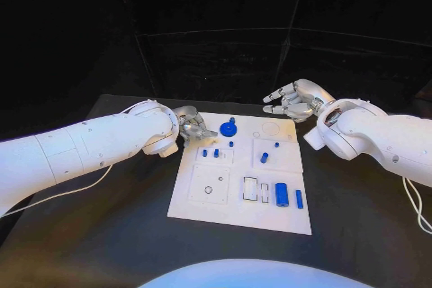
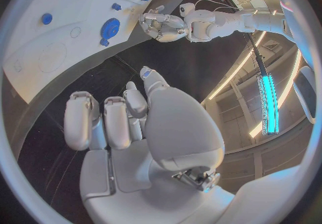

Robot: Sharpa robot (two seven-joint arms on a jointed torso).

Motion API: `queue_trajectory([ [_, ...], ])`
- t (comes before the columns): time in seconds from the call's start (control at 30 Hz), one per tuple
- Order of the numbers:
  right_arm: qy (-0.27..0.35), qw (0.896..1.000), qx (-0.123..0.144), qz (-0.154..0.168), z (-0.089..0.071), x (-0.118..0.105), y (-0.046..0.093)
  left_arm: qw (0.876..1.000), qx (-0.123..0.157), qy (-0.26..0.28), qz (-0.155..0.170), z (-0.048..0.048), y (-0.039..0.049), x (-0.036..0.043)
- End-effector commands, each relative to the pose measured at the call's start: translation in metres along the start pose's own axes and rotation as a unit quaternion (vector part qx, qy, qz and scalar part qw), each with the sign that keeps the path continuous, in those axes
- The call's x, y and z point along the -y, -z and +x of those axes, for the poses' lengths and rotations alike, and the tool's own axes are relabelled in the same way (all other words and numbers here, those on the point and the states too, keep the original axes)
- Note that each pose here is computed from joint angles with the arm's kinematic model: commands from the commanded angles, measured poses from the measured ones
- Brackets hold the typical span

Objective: Assemble the parts on the task board

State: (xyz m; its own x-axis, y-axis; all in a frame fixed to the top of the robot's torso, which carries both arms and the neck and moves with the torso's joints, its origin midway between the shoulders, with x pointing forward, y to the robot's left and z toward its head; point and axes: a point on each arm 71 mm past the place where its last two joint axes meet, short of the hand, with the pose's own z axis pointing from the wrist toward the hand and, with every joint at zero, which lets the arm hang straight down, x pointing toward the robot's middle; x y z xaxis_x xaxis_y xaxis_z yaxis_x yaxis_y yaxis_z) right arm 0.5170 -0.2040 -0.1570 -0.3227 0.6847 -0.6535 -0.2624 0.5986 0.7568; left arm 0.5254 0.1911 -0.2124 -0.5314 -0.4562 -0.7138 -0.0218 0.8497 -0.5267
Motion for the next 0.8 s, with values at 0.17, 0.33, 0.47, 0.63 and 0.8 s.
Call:
queue_trajectory([
  [0.17, -0.002, 1.000, -0.007, -0.005, 0.001, -0.002, -0.001, 0.979, 0.059, 0.061, 0.186, -0.0063, 0.0018, 0.0307],
  [0.33, -0.002, 1.000, -0.008, -0.006, 0.002, -0.003, -0.002, 0.968, 0.055, -0.026, 0.243, 0.0104, 0.0009, 0.0447],
  [0.47, -0.002, 1.000, -0.009, -0.007, 0.003, -0.003, -0.002, 0.961, 0.052, -0.084, 0.258, 0.0228, -0.0037, 0.0506],
  [0.63, -0.002, 1.000, -0.009, -0.008, 0.003, -0.004, -0.002, 0.959, 0.046, -0.134, 0.246, 0.0321, -0.0115, 0.0525],
  [0.8, -0.003, 1.000, -0.008, -0.009, 0.003, -0.005, -0.003, 0.957, 0.048, -0.175, 0.225, 0.0352, -0.0188, 0.0542],
])
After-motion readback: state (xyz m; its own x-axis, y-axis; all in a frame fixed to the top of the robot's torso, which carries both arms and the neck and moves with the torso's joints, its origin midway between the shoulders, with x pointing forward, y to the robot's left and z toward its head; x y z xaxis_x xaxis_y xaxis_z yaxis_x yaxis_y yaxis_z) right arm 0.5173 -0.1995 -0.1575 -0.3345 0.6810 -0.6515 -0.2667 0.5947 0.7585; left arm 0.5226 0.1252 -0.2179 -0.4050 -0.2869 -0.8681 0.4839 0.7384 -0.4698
